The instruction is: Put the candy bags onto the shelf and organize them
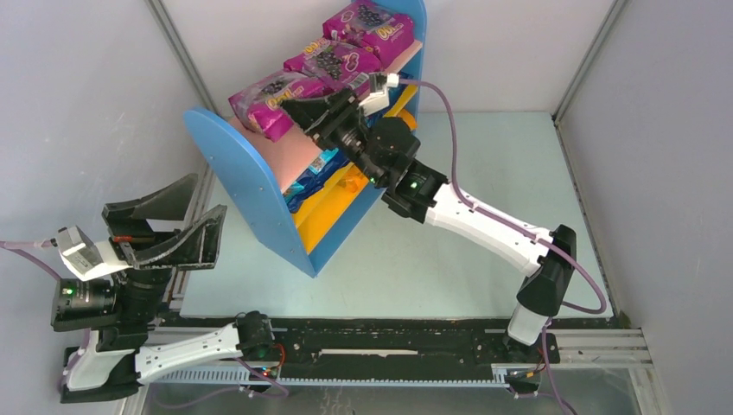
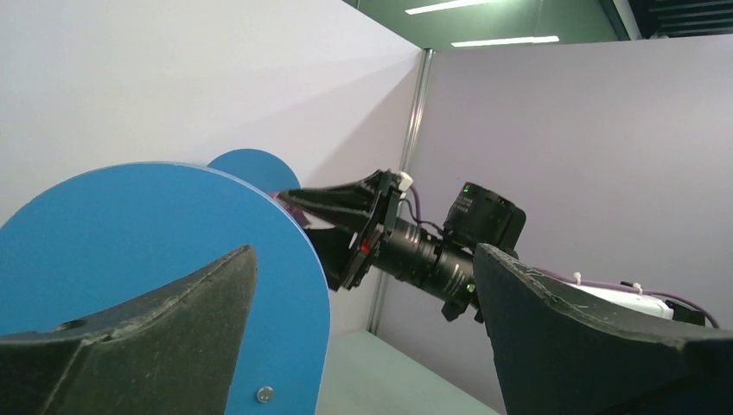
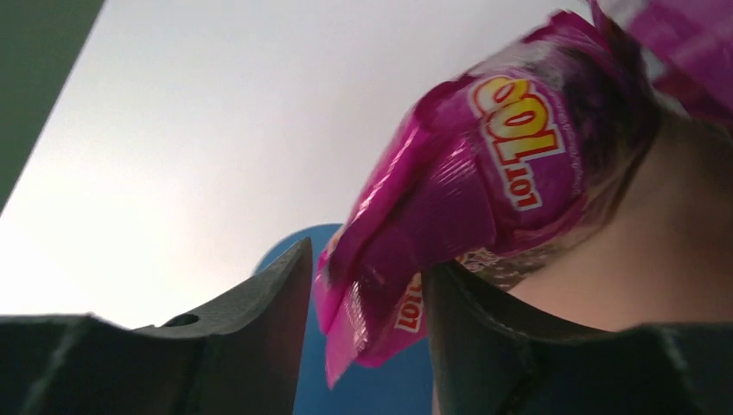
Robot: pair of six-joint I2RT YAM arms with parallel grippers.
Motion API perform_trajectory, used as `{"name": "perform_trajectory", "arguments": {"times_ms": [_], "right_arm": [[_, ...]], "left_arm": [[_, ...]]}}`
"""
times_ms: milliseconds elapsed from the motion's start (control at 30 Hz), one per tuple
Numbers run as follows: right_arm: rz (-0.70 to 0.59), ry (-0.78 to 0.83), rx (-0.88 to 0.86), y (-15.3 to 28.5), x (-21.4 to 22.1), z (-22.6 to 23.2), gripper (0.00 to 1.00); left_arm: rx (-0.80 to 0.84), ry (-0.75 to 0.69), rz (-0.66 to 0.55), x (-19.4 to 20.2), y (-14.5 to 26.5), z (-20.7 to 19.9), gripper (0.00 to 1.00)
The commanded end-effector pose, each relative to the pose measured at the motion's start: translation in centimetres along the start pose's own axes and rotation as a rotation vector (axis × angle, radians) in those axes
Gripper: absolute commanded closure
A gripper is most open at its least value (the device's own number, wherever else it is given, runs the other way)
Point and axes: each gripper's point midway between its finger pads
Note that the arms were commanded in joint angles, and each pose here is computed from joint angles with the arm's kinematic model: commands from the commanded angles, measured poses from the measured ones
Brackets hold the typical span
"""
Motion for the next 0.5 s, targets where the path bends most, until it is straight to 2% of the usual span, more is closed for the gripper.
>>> {"name": "perform_trajectory", "arguments": {"times_ms": [0, 200, 300, 367, 467], "right_arm": [[-0.005, -0.039, -0.096, 0.2, -2.5, 4.6, 0.38], [0.099, 0.032, -0.005, 2.2, -1.5, 2.6, 0.24], [0.155, 0.097, 0.033, 4.2, -1.1, 1.6, 0.21], [0.201, 0.166, 0.037, 6.1, -0.8, 1.4, 0.20], [0.268, 0.354, 0.068, 10.2, -0.4, 0.7, 0.19]], "left_arm": [[0.009, 0.018, -0.012, 0.0, -0.3, -0.5, 0.00], [0.012, 0.010, -0.001, 0.4, -0.6, -0.8, 0.01], [0.014, 0.006, 0.008, 0.7, -0.8, -0.9, 0.00], [0.014, 0.003, 0.014, 0.9, -0.9, -1.0, 0.00], [0.017, -0.004, 0.023, 1.2, -1.2, -1.2, 0.00]]}}
Point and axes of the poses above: each gripper's point midway between its finger pads, its own y axis back along the fingers, its own z axis along the line the jaws close on, x = y × z, and after that the axes turned 7 degrees about -y, right-handed
